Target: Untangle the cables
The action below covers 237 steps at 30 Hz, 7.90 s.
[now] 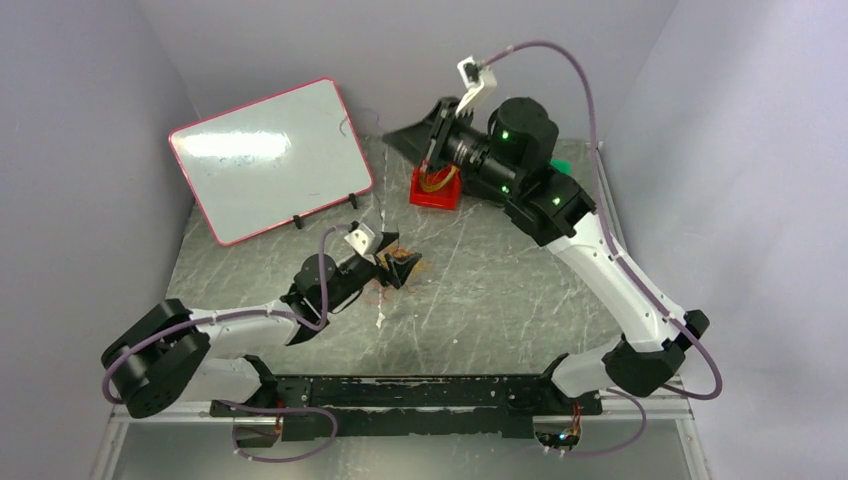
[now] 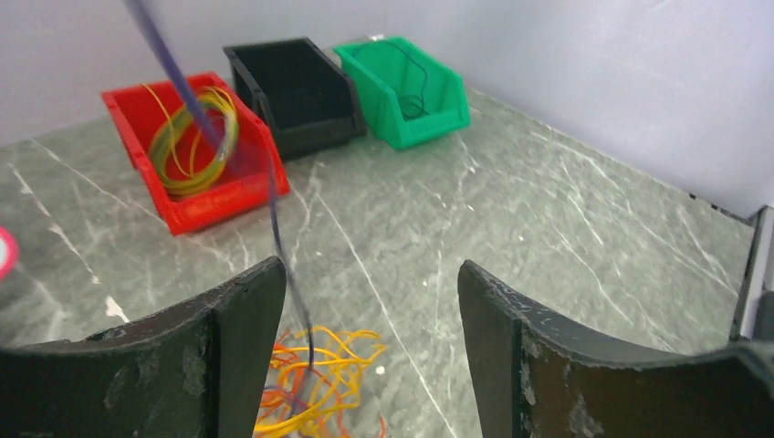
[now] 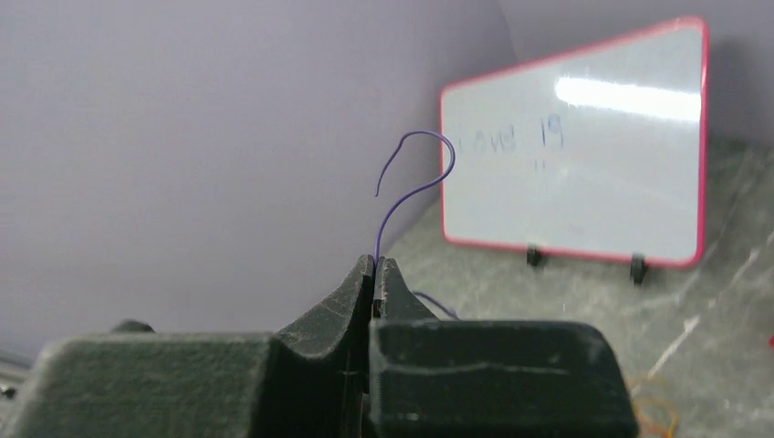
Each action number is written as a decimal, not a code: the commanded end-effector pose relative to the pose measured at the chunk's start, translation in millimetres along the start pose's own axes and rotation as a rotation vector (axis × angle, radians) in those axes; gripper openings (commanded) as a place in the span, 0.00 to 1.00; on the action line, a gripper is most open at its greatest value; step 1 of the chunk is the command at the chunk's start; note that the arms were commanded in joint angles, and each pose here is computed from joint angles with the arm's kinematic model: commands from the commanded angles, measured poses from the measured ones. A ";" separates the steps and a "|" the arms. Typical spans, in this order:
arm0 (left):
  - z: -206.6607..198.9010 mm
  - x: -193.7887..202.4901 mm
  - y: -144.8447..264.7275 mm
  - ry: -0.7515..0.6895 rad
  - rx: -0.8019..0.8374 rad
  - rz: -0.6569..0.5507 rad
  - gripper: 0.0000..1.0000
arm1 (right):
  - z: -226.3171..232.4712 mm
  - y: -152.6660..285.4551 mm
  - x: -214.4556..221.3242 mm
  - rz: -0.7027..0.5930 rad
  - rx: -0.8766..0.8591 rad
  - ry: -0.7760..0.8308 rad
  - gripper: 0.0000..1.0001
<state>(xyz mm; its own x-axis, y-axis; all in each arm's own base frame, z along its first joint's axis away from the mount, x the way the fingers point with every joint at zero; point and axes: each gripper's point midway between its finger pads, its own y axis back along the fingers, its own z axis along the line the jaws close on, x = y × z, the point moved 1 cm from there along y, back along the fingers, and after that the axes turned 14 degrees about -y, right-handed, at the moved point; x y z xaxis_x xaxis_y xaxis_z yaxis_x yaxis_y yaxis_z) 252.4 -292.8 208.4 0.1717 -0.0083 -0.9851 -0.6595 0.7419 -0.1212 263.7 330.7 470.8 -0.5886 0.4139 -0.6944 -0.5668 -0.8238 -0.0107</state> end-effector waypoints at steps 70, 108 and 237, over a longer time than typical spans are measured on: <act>5.0 107.9 48.8 0.028 -0.097 0.423 0.07 | -104.6 212.6 -138.1 -0.777 1.153 0.336 0.00; 21.4 31.5 46.9 0.067 -0.167 0.192 0.73 | 19.8 132.1 -122.7 -0.513 0.232 0.238 0.00; 79.2 -106.5 -29.9 -0.159 -0.065 0.396 0.07 | -257.1 112.1 69.4 -0.181 0.776 -0.044 0.64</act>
<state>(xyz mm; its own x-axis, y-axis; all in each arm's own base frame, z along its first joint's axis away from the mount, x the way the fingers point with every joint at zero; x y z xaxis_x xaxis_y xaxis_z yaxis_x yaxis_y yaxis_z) 308.5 -259.4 321.3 0.0220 0.3842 -0.9230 -0.7392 0.6278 0.2438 312.9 174.1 192.6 -0.5444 0.5086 -0.6670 -0.8315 -0.2224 0.5090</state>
